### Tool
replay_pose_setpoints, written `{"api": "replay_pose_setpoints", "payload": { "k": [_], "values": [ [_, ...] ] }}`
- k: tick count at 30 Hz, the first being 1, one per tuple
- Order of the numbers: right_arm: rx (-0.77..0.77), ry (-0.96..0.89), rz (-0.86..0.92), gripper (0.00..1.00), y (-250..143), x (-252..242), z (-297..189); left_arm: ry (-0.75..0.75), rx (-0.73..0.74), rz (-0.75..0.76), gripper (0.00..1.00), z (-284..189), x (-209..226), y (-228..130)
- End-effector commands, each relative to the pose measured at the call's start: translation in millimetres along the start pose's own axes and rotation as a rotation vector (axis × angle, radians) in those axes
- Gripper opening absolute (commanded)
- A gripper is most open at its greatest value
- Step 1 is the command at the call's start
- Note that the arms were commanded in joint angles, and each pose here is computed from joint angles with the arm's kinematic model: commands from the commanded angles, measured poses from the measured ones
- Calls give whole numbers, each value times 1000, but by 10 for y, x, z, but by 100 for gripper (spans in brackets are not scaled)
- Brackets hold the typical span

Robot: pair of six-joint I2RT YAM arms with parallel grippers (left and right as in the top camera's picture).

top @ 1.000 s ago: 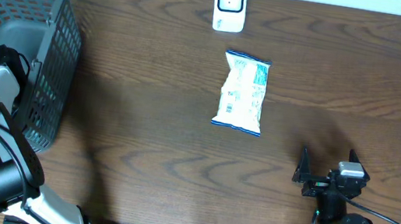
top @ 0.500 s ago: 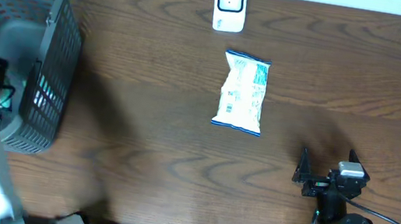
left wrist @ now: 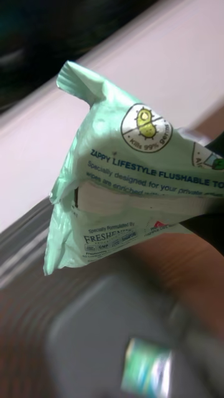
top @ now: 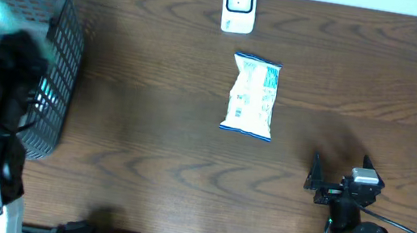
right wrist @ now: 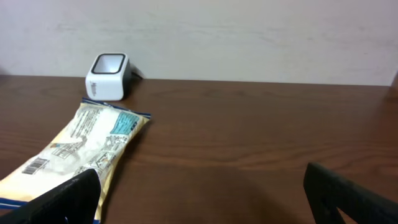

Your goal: Scan the item barcode

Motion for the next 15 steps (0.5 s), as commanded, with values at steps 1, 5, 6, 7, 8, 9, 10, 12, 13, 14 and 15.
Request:
{"api": "replay_pose_setpoints", "payload": {
  "k": [1,5,6,7,8,9,10,12,13,14,15],
  "values": [
    [2,-6,-7,99,-10,-15,0,-179,216,238,8,234,-476,-540],
    [2,-6,-8,99,-10,-14,0,-252,415,406,7,461,-759,-1168],
    [2,-6,-7,99,-11,-15,0,-276,478,470,7,543,-844,-1395],
    [2,-6,-7,99,-10,-15,0,-290,513,509,8,592,-888,-1527],
    [2,-6,-7,99,-10,-14,0,-303,560,555,7,658,-937,-1710],
    [2,-6,-7,99,-10,-15,0,-306,595,583,8,718,-961,-1846],
    [2,-6,-7,99,-10,-15,0,-298,632,607,8,793,-972,-1999],
    [2,-6,-7,99,-10,-14,0,-247,710,659,8,1012,-939,-2355],
    [2,-6,-7,99,-10,-14,0,-225,735,678,8,1099,-911,-2482],
    [2,-6,-7,99,-10,-15,0,-191,790,706,8,1257,-851,-2736],
    [2,-6,-7,99,-10,-14,0,-180,822,715,8,1331,-820,-2879]
  ]
}}
Point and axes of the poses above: each gripper's point midway between its finger pads, its own z axis out along the fingers, its own x axis along the line the jaws close on, y = z × x, the point moved 1 cm from there along -z, back along the fingers, and after that the axes turned 10 degrees about z, right-handed, at the moved point
